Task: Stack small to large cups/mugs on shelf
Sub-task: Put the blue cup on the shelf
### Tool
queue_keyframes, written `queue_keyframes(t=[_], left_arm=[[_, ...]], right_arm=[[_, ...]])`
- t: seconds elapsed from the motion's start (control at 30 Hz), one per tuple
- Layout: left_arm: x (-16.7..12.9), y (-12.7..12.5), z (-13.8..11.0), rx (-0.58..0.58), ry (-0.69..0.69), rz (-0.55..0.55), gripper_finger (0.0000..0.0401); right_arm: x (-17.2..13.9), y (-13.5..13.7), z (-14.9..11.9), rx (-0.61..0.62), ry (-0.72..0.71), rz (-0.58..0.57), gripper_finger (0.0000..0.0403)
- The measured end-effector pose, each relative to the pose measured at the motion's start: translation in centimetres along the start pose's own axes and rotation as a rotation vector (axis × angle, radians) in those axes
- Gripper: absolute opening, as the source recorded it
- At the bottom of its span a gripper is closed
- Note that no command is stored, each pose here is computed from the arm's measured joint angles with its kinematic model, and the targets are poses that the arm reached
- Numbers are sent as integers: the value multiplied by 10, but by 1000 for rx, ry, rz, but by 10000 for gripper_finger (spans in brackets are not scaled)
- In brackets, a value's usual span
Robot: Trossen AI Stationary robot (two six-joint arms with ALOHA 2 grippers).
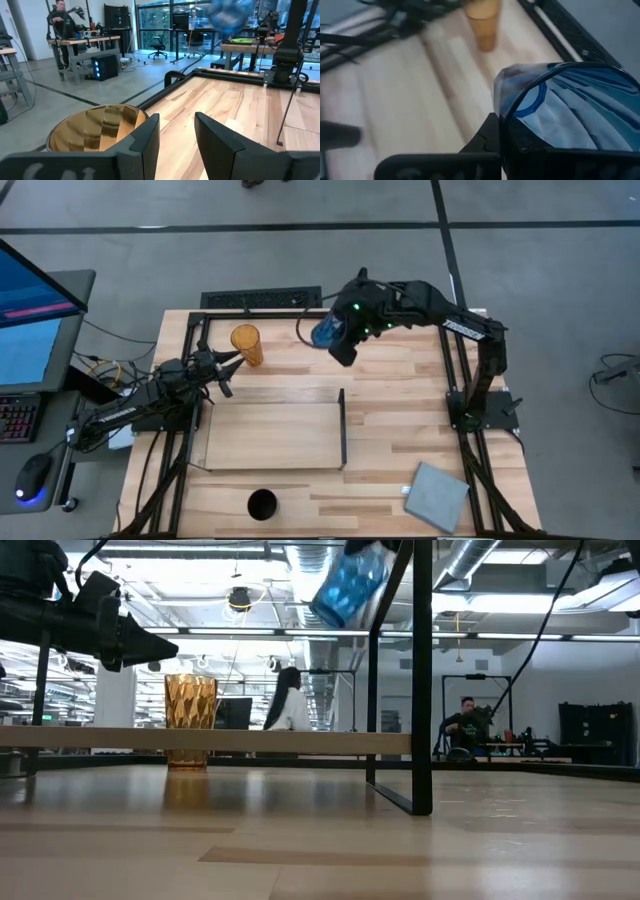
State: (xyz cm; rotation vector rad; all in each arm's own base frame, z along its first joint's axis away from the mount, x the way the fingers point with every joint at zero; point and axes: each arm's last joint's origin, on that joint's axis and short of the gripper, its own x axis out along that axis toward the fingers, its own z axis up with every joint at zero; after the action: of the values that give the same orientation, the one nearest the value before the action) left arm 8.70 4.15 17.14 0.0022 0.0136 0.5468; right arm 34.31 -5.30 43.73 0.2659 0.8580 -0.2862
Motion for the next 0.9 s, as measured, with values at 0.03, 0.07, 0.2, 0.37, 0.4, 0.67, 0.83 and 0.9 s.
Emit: queue_keyframes(t=[0.03, 0.07, 0.2, 0.37, 0.4, 0.67, 0.83, 0.9], left_arm=[[0, 0, 0, 0, 0, 0, 114], [0, 0, 0, 0, 0, 0, 114], [0, 0, 0, 0, 0, 0, 114], [0, 0, 0, 0, 0, -1, 114], [0, 0, 0, 0, 0, 0, 114], [0, 0, 0, 0, 0, -1, 114], [0, 0, 0, 0, 0, -1, 114], [0, 0, 0, 0, 0, -2, 114]], right_arm=[[-2, 7, -1, -6, -5, 15, 9], [-3, 13, -2, -6, -8, 27, 9], [-3, 36, -8, 1, -1, 71, 9], [18, 67, -13, -26, 27, 110, 9], [23, 72, -14, -35, 32, 117, 9], [61, 98, -22, -49, 136, 131, 9], [73, 114, -24, -76, 199, 163, 9], [79, 119, -30, -89, 244, 169, 9]])
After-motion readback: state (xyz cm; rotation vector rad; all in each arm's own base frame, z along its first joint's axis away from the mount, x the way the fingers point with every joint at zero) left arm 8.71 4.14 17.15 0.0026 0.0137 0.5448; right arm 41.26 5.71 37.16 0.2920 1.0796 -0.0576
